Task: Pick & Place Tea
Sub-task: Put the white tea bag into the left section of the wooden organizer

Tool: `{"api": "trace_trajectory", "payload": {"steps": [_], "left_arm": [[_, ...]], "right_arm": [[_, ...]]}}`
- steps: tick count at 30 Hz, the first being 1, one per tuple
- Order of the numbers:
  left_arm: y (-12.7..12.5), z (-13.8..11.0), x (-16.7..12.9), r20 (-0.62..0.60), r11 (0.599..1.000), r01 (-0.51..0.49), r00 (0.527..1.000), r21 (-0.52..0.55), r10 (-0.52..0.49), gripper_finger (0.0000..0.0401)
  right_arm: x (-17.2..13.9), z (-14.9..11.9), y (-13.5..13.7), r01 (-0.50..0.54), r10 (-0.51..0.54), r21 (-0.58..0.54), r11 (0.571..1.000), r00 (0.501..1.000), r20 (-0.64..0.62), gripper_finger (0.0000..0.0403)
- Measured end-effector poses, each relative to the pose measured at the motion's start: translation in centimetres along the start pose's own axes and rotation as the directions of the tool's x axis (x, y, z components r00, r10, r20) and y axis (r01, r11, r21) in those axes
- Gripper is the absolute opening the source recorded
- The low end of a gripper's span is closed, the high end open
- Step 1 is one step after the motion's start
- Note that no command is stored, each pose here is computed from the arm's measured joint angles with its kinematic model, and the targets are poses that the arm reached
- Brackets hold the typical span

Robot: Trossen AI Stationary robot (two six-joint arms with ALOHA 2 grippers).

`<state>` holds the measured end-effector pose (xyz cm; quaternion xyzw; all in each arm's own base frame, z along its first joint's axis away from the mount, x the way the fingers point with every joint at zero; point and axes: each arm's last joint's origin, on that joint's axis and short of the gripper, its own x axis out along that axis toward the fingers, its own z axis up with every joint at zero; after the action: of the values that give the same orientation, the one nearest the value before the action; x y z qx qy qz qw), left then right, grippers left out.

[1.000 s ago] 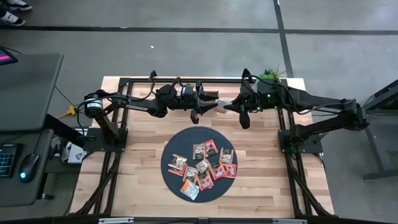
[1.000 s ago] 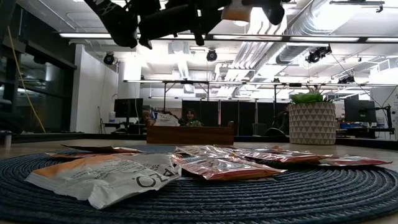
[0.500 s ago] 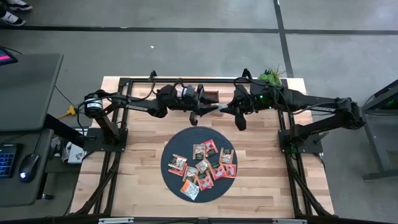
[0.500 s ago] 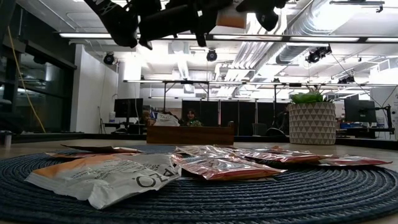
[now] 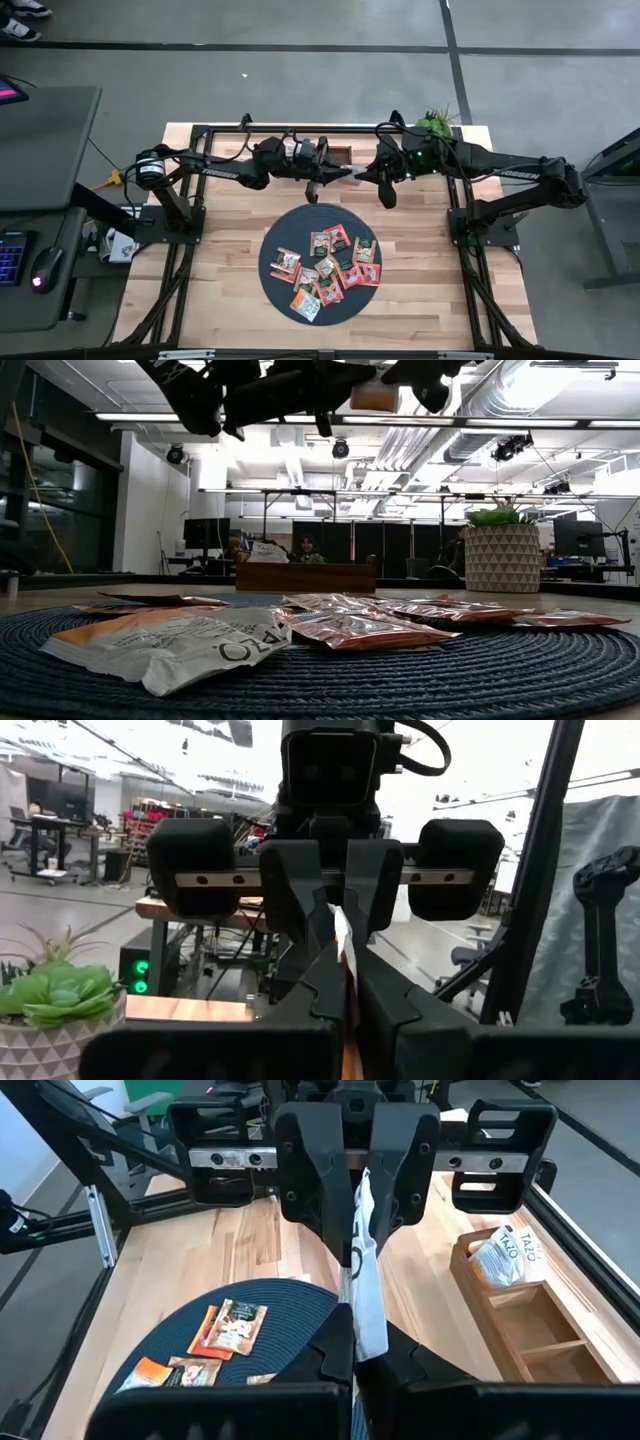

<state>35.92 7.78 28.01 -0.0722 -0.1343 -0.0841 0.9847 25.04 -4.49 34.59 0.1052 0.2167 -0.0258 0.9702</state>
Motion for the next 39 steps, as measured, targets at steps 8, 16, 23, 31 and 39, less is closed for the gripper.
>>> {"api": "trace_trajectory", "payload": {"steps": [8, 16, 23, 31, 39], "left_arm": [[0.6, -0.3, -0.1, -0.021, 0.996, -0.087, 0.996, 0.035, 0.087, 0.0], [1.4, -0.1, -0.5, -0.027, 0.995, -0.088, 0.996, 0.034, 0.089, 0.0], [3.5, -2.5, -3.7, -0.088, 0.969, -0.245, 0.965, 0.032, 0.247, 0.0], [4.4, -5.8, -11.8, -0.015, 0.893, -0.448, 0.894, -0.038, 0.448, 0.0], [6.4, -6.5, -14.7, -0.093, 0.845, -0.534, 0.84, 0.034, 0.535, 0.0]], "right_arm": [[0.0, -0.6, -0.2, 0.052, -0.05, 0.038, 0.998, 0.997, -0.057, 0.0038], [-0.1, -1.0, -0.3, 0.076, -0.069, 0.067, 0.995, 0.993, -0.095, 0.0117], [-0.7, -2.9, -0.5, 0.131, -0.092, 0.113, 0.985, 0.95, -0.298, 0.0141], [-1.0, -3.3, -0.4, 0.147, -0.102, 0.111, 0.983, 0.937, -0.335, 0.0142], [-1.1, -3.2, -0.4, 0.144, -0.1, 0.115, 0.983, 0.941, -0.323, 0.0143]]}}
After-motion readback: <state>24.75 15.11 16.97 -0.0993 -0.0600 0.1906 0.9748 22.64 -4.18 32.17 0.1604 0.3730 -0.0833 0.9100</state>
